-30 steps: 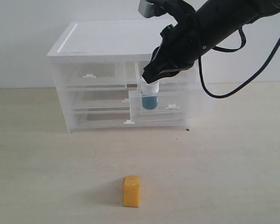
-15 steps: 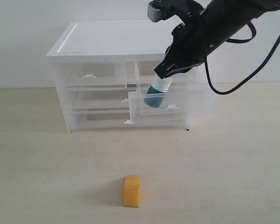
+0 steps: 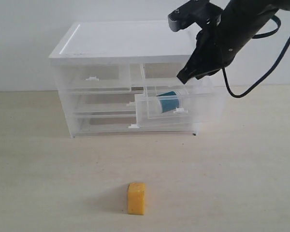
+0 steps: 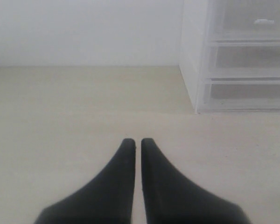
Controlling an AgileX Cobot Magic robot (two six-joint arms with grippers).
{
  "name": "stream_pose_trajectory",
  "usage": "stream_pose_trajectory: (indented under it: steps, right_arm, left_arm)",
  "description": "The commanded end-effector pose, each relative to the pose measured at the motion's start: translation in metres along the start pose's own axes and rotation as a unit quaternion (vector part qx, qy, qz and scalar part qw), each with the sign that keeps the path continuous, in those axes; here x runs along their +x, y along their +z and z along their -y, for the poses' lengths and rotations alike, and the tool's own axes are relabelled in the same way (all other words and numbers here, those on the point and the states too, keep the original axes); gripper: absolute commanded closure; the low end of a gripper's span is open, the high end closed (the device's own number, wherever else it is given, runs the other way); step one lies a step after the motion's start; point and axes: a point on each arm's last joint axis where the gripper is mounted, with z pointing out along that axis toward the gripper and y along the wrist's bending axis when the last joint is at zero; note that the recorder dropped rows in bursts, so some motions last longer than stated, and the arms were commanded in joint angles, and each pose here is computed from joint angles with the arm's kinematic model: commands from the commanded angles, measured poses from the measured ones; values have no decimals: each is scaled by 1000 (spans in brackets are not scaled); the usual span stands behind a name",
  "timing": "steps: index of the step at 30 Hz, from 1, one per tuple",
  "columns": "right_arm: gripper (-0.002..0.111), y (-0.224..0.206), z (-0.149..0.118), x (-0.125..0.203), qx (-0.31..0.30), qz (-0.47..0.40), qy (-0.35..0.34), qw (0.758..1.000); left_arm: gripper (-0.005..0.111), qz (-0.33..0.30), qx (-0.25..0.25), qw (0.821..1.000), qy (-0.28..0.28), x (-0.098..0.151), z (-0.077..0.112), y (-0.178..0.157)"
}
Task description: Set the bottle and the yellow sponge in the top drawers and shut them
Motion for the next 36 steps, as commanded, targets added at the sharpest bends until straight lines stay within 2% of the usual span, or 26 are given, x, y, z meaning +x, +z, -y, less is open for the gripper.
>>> stream_pose_trajectory:
  steps: [1, 8, 11, 14, 21, 28, 32, 36]
  right_arm:
    - [108, -36, 3, -2, 11, 17, 20, 1000]
    - [108, -68, -14, 5, -85, -9, 22, 996]
    - [108, -70, -26, 11, -153, -41, 10, 987]
    - [108, -64, -35, 19, -192, -54, 1, 980]
    - [108, -38, -43, 38, -187, -56, 3, 981]
    - [108, -28, -42, 33, -177, -23, 19, 984]
    - [108, -8, -45, 33, -187, -24, 28, 982]
    - [108, 3, -43, 30, -171, -9, 33, 985]
  left_arm:
    - [103, 0, -2, 1000, 1, 1, 0, 0]
    - [103, 0, -2, 1000, 1, 1, 0, 0]
    - [103, 0, -2, 1000, 1, 1, 0, 0]
    - [103, 0, -2, 1000, 1, 1, 0, 0]
    - [103, 0, -2, 1000, 1, 1, 0, 0]
    - [103, 0, -2, 1000, 1, 1, 0, 0]
    - [103, 0, -2, 1000, 1, 1, 0, 0]
    - [103, 0, -2, 1000, 1, 1, 0, 0]
